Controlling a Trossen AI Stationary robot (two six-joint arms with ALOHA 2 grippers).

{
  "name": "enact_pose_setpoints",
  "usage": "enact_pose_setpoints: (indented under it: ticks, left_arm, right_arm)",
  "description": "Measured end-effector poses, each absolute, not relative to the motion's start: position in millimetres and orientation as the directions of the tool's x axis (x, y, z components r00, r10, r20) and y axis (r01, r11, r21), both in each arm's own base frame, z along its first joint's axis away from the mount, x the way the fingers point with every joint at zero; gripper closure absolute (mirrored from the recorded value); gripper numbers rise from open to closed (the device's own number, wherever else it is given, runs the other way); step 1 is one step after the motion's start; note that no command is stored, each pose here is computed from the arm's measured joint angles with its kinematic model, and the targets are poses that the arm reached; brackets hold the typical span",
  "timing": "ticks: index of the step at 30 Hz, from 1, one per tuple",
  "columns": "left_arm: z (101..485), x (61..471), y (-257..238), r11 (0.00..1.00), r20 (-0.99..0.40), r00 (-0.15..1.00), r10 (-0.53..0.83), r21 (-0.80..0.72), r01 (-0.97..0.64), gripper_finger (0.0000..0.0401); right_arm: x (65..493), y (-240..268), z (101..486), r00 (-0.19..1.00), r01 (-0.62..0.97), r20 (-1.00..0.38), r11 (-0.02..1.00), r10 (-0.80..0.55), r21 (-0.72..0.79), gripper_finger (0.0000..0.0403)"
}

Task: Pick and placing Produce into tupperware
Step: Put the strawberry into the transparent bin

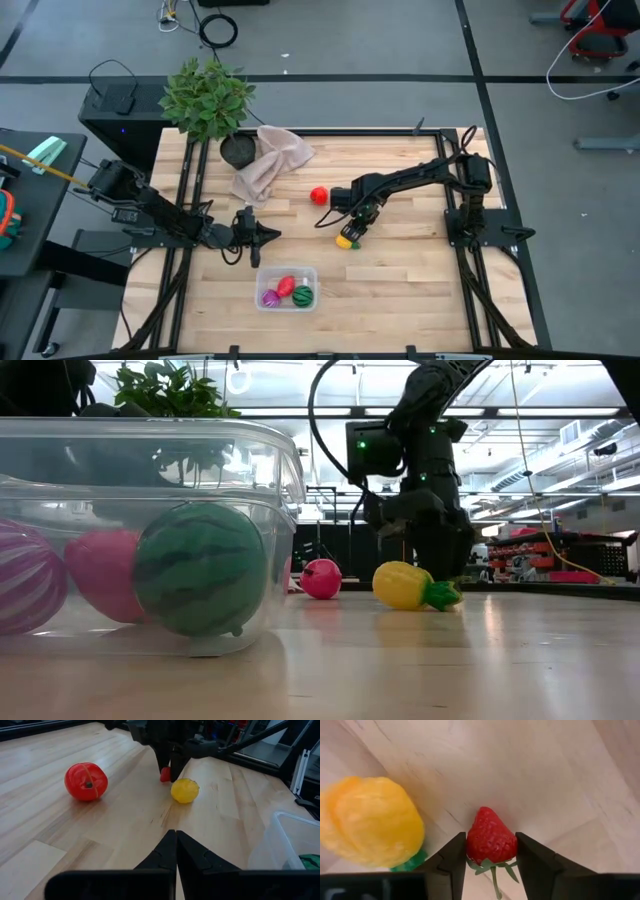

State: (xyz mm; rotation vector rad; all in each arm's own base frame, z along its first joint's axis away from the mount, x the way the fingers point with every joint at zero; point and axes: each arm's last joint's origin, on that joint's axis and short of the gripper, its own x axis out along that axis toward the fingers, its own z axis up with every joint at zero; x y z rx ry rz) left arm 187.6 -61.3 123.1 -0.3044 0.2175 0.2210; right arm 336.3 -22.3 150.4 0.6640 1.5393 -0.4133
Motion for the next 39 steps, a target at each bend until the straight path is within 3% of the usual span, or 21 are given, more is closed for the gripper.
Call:
enact_pose_setpoints:
  ticks: [12,22,31,39]
  left_arm:
    - [123.3,187.7,-61.4,0.93,-0.242,0.953,0.181,-0.273,-0.246,0.038]
    - [124.2,187.8,-61.6,0.929,-0.234,0.956,0.179,-0.279,-0.242,0.0391]
    - [124.6,187.9,-61.6,0.923,-0.23,0.957,0.179,-0.298,-0.244,0.0365]
    - [124.5,187.9,-61.6,0.912,-0.231,0.956,0.179,-0.325,-0.249,0.0375]
  right_arm:
    - [345.2,-12.9,226.4,0.163,0.584,-0.975,0.781,0.152,0.22,0.025]
    - [340.0,32.4,300.4,0.121,0.426,-0.978,0.881,0.168,0.204,0.0249]
    - [326.4,97.3,315.0,0.09,0.197,-0.97,0.951,0.224,0.238,0.0248]
    - [317.9,126.7,315.2,0.08,0.107,-0.966,0.961,0.246,0.253,0.0248]
